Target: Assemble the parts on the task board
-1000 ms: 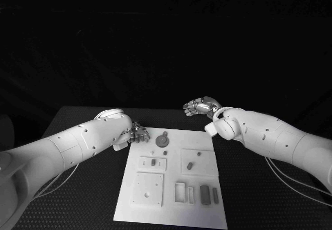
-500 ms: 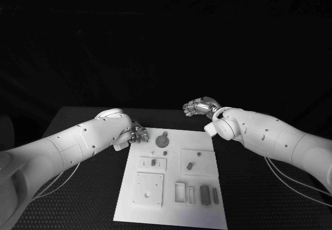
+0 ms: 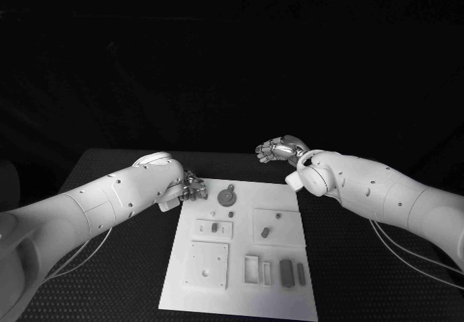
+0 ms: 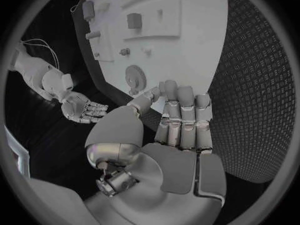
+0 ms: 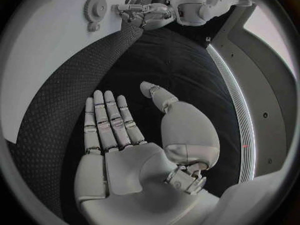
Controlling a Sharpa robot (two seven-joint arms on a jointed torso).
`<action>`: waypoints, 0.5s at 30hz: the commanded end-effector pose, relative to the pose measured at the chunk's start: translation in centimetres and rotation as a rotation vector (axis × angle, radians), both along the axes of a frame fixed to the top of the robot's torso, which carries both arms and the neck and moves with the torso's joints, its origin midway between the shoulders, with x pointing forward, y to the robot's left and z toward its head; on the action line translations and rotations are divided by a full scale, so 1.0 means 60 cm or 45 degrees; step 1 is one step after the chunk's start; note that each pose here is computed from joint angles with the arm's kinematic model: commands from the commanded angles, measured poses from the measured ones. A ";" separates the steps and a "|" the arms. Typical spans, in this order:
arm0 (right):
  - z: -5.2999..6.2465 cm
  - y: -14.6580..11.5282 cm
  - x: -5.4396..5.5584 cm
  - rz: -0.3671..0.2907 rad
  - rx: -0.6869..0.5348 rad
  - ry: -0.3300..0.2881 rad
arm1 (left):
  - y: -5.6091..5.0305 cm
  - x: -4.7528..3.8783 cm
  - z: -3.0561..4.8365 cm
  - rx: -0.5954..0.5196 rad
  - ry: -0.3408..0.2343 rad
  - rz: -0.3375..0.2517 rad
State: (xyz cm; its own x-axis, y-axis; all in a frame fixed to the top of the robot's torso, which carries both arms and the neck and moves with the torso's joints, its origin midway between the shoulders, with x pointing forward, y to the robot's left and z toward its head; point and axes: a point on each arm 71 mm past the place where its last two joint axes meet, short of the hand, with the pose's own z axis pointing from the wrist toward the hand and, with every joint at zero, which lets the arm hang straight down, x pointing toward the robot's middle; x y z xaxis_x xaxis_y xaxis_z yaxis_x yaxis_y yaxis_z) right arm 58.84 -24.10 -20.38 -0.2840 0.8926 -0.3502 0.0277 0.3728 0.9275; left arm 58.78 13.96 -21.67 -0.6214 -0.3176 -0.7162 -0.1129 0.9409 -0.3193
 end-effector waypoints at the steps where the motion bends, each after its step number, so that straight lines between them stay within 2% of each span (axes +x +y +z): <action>1: 0.001 0.003 0.000 0.017 -0.001 -0.011 | 0.000 0.000 -0.001 -0.008 -0.007 0.013; 5: 0.001 0.001 0.000 0.015 -0.001 -0.012 | 0.001 0.000 -0.001 -0.038 0.003 0.029; 10: 0.001 -0.001 -0.001 0.010 -0.003 -0.012 | 0.002 -0.007 -0.002 -0.098 0.058 0.046; 15: 0.001 -0.005 0.000 0.003 -0.005 -0.013 | 0.001 -0.018 0.009 -0.126 0.050 0.033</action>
